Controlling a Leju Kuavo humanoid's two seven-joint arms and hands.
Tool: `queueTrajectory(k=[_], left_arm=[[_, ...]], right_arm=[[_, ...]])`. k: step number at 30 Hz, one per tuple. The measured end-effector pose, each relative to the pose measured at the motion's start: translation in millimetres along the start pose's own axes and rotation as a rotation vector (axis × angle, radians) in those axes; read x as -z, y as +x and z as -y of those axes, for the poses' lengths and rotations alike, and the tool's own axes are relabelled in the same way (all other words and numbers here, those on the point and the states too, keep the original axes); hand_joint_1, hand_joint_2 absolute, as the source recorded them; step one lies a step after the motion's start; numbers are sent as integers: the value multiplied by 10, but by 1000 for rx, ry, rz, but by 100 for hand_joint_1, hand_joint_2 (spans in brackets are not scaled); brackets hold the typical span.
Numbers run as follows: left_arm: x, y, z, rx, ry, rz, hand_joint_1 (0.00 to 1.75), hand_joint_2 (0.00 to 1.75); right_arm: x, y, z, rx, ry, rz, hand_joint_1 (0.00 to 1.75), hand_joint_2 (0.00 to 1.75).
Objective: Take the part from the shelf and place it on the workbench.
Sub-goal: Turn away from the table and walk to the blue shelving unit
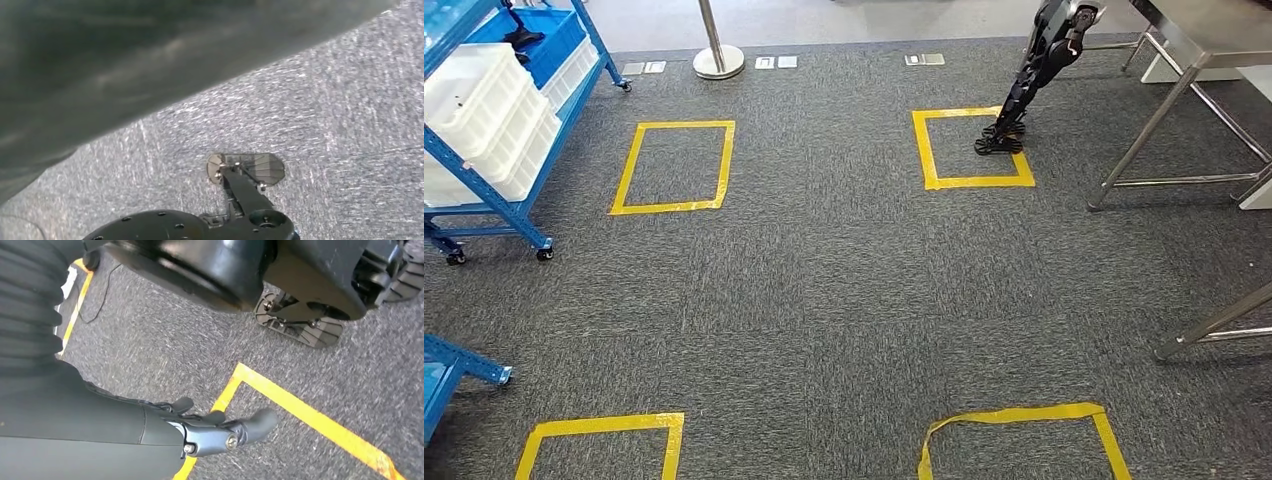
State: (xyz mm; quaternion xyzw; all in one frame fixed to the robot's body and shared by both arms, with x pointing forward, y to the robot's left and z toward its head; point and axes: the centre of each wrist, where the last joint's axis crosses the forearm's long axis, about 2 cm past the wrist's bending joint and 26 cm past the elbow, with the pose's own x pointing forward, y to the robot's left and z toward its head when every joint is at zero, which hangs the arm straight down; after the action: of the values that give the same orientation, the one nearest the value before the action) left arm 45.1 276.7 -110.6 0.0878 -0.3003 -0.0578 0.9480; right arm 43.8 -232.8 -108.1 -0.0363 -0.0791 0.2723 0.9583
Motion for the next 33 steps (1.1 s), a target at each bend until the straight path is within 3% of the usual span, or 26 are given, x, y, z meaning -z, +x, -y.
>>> queueTrajectory(k=[33], left_arm=[[-28, -37, 31, 7, -4, -7, 0, 0]], right_arm=[[-2, 28, -5, -10, -6, 10, 0, 175]])
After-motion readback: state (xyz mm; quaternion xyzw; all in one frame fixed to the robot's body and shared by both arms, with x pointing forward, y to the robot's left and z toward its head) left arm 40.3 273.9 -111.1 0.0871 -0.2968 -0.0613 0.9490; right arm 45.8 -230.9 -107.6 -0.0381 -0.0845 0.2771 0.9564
